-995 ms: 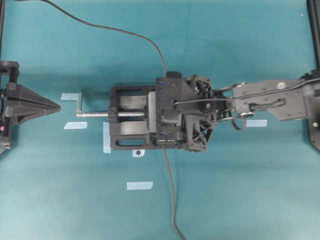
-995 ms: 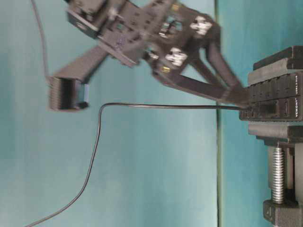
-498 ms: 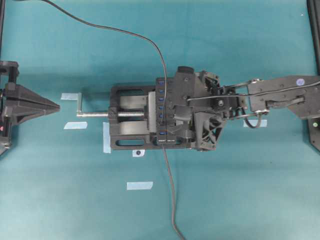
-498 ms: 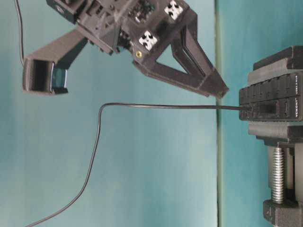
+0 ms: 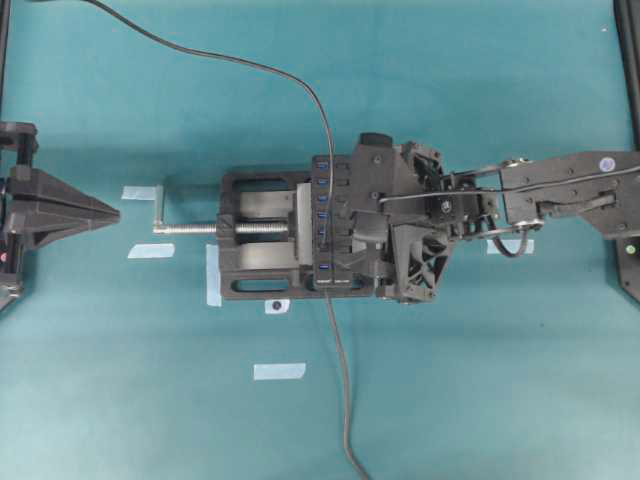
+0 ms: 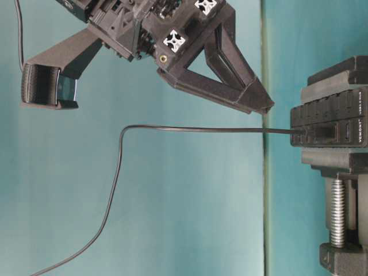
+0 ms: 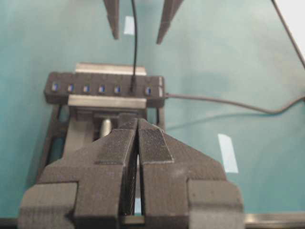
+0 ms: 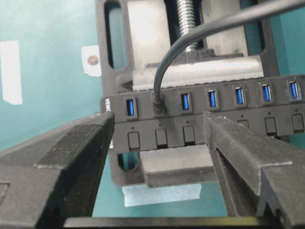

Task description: Insert the USB into the second port from the front of the fixed hub.

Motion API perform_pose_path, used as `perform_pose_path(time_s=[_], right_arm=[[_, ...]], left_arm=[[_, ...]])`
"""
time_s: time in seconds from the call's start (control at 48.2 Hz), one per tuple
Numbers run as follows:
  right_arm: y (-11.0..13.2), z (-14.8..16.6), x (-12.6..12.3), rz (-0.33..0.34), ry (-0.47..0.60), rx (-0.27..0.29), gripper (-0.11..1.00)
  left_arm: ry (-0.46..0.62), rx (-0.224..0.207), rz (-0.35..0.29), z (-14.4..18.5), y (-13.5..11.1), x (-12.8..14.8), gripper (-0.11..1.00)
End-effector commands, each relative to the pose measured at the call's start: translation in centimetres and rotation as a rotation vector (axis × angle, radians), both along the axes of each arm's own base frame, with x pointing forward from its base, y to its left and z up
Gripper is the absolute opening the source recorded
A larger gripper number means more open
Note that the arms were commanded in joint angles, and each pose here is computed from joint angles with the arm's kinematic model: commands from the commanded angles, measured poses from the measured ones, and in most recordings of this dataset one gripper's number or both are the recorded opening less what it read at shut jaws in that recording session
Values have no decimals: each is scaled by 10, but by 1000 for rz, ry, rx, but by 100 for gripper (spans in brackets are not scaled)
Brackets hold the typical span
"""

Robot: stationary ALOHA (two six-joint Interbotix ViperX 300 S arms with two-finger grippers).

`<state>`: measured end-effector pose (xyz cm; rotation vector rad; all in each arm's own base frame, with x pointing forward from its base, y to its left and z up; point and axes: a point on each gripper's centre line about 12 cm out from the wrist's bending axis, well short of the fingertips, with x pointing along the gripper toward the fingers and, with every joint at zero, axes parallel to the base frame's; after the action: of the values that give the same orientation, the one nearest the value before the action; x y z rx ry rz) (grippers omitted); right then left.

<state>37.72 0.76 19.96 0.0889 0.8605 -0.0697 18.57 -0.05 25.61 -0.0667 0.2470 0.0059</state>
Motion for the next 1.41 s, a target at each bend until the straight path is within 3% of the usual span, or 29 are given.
perform_pose_path(time_s=[0.0, 1.389], right_arm=[[2, 13, 0, -3, -43, 11, 83], [3, 12, 1, 4, -73, 15, 83]], left_arm=[[-12, 1, -2, 4, 0, 2, 0], [-9, 3, -2, 3, 0, 1, 0]])
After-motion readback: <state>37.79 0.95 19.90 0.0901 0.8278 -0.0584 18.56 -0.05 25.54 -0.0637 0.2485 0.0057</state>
